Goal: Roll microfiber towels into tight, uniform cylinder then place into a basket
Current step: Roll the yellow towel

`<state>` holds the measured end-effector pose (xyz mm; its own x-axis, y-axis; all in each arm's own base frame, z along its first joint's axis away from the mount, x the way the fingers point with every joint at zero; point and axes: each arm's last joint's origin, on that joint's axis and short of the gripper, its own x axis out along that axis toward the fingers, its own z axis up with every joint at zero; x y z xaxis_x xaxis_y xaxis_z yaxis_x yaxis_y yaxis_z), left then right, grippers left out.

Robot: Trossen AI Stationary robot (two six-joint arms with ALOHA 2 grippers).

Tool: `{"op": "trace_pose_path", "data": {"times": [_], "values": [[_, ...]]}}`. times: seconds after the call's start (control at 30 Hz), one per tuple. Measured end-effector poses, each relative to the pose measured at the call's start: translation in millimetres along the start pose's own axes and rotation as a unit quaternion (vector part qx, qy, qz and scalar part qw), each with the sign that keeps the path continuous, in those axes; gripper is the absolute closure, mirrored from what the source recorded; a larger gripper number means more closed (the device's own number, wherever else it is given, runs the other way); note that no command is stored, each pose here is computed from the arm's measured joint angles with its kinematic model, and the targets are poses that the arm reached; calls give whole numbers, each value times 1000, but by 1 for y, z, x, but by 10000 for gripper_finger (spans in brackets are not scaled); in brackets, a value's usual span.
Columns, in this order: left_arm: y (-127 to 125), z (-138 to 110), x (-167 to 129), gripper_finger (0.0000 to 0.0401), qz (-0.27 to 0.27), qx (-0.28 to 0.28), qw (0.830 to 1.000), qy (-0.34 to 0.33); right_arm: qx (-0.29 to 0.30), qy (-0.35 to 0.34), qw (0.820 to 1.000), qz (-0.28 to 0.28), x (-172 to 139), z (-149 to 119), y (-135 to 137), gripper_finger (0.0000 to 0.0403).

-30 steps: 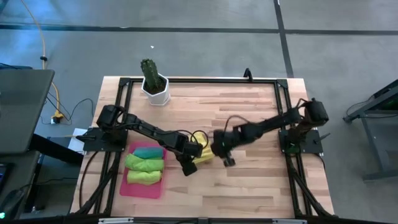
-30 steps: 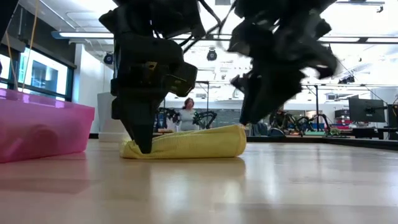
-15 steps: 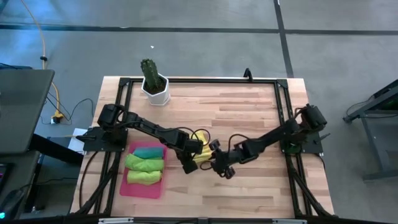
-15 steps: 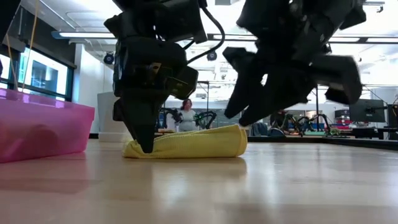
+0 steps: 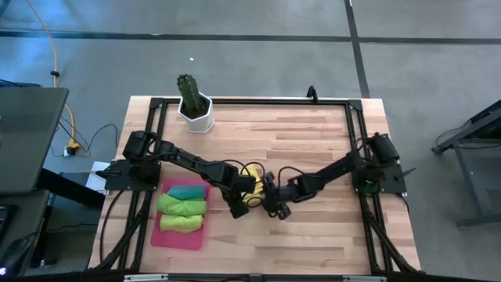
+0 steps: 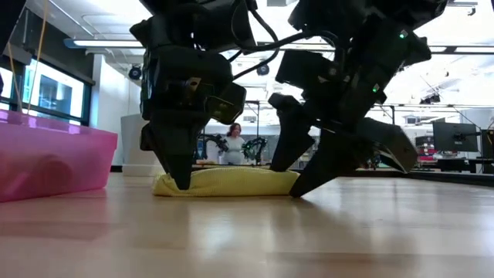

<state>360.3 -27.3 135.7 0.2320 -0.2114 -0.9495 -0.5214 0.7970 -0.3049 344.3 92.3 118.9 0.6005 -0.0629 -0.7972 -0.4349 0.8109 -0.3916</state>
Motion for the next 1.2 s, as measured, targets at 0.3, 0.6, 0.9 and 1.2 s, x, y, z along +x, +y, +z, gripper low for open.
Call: {"op": "trace_pose_path", "data": {"times": [0.3, 0.6, 0.9, 1.2], "values": [[-3, -2, 1, 389, -52, 8, 998, 39, 59, -6, 998, -3, 8, -5, -12, 260], [-6, 2, 1, 389, -68, 65, 995, 17, 144, 18, 989, 40, 7, -11, -11, 391], [-2, 15, -1, 389, 98, 261, 954, -113, 404, 96, 908, 53, 2, -21, -6, 399], [1, 7, -7, 372, 101, 218, 968, -77, 521, 108, 839, 111, -4, -15, 5, 401]]}}
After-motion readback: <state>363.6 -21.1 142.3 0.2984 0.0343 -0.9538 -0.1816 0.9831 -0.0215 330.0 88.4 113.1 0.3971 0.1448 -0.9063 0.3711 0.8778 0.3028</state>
